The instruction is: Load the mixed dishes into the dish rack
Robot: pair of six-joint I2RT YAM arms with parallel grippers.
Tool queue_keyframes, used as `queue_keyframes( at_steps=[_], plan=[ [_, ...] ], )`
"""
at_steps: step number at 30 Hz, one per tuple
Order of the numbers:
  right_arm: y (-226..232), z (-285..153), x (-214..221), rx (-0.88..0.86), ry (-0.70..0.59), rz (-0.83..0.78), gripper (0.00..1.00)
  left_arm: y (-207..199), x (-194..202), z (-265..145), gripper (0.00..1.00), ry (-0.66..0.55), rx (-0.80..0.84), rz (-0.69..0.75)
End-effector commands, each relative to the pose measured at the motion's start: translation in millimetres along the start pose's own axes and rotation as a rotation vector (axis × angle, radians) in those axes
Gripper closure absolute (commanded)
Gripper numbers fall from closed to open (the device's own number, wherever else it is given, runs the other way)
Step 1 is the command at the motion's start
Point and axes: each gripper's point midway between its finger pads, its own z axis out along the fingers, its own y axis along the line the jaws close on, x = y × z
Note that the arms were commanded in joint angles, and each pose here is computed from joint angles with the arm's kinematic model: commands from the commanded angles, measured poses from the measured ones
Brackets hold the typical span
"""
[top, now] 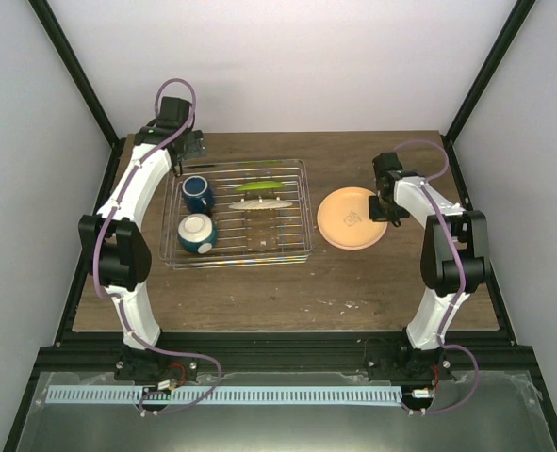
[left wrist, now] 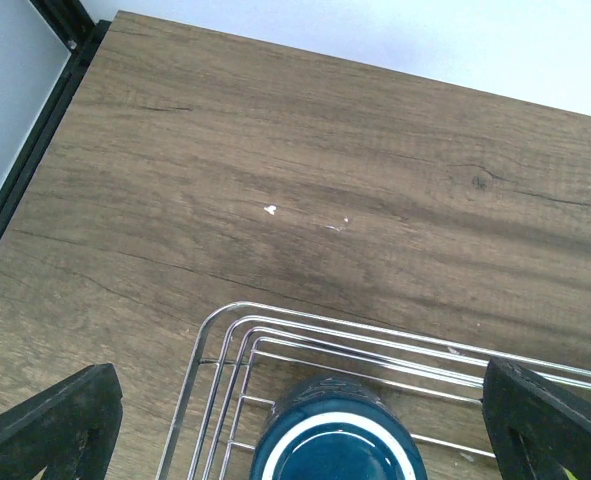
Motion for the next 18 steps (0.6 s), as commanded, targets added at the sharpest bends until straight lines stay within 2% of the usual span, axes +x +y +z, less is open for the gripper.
queue_keyframes(
  at_steps=[1, 6, 9, 13, 15, 18],
  plan=[
    [-35, -7, -9, 0.089, -0.025, 0.038, 0.99, -2, -8, -3, 0.0, -0.018, 0.01, -0.008],
    [-47, 10, -1, 0.093, 0.005, 0.068, 0.98, -3, -8, -2, 0.0, -0.016, 0.014, -0.008],
    [-42, 12, -3, 0.067, -0.003, 0.074, 0.88, -2, -8, -3, 0.0, -0.015, 0.011, -0.007],
    [-39, 12, -7, 0.049, -0.014, 0.079, 0.84, -2, -8, -3, 0.0, -0.016, 0.01, -0.007],
    [-39, 14, -6, 0.047, -0.009, 0.074, 0.78, -1, -8, -3, 0.0, -0.015, 0.008, -0.008],
    [-38, 16, -5, 0.048, -0.005, 0.071, 0.77, -1, -8, -4, 0.0, -0.016, 0.006, -0.007]
  ],
)
